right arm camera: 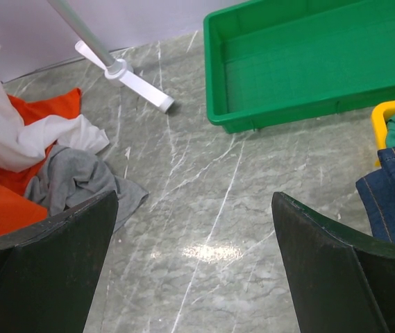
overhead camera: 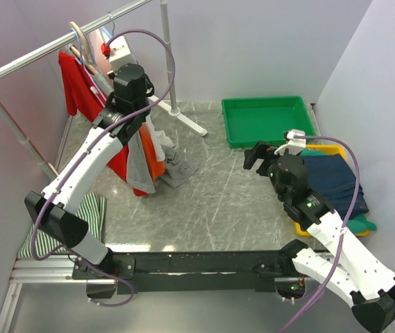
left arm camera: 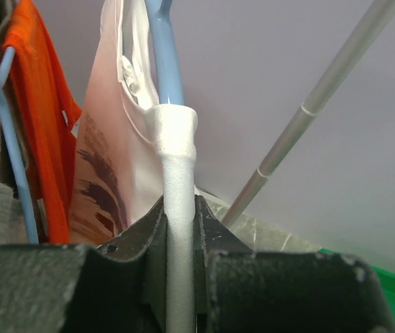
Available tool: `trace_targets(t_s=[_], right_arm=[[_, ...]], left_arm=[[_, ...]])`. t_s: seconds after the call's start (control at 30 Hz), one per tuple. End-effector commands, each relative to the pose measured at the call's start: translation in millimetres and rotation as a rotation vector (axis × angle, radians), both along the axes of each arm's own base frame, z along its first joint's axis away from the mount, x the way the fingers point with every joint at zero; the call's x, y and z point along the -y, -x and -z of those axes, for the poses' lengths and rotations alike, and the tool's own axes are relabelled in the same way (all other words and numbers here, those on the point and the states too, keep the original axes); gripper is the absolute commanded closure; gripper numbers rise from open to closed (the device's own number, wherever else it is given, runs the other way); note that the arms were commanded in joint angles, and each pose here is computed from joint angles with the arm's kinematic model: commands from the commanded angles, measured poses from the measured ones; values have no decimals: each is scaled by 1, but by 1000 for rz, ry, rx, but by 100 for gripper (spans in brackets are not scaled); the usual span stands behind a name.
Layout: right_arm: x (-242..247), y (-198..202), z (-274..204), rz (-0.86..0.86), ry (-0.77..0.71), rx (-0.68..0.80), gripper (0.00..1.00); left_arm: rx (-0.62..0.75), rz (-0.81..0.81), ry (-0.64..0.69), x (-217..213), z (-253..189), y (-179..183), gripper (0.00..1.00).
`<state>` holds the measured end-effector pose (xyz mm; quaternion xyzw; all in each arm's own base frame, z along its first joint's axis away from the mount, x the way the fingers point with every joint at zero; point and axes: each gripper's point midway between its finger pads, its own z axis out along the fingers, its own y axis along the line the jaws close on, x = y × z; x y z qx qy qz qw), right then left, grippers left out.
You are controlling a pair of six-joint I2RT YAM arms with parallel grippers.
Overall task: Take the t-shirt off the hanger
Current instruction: Pick up the hanger from the clothesline, then remove the T-shirt from the hanger.
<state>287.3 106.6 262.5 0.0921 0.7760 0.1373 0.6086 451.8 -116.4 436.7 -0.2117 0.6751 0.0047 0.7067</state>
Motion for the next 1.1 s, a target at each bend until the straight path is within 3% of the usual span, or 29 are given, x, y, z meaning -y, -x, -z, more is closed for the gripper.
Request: trace_targets(t_s=[0.0,0.27,0.5,0.73,0.9,1.07], right_arm=[[7,-1,-9,31,-10,36,0],[8,0,-11,40,-18,40,0],[14,3,-14,56,-9,47,0],[25,3,-39,93,19,93,0],[35,-1,-71,107,26,162,0],[41,-2,-120,74,13,285,0]], left_arm=[[129,93,25,6,-64,17,99],[198,146,-74,31,-113,50,99],[162,239,-84,43,-101,76,99],[91,611,-135,96,-56,132,99],[117,913,-176,127,-65,190,99],[200,1033,-197,127,-90,222,99]])
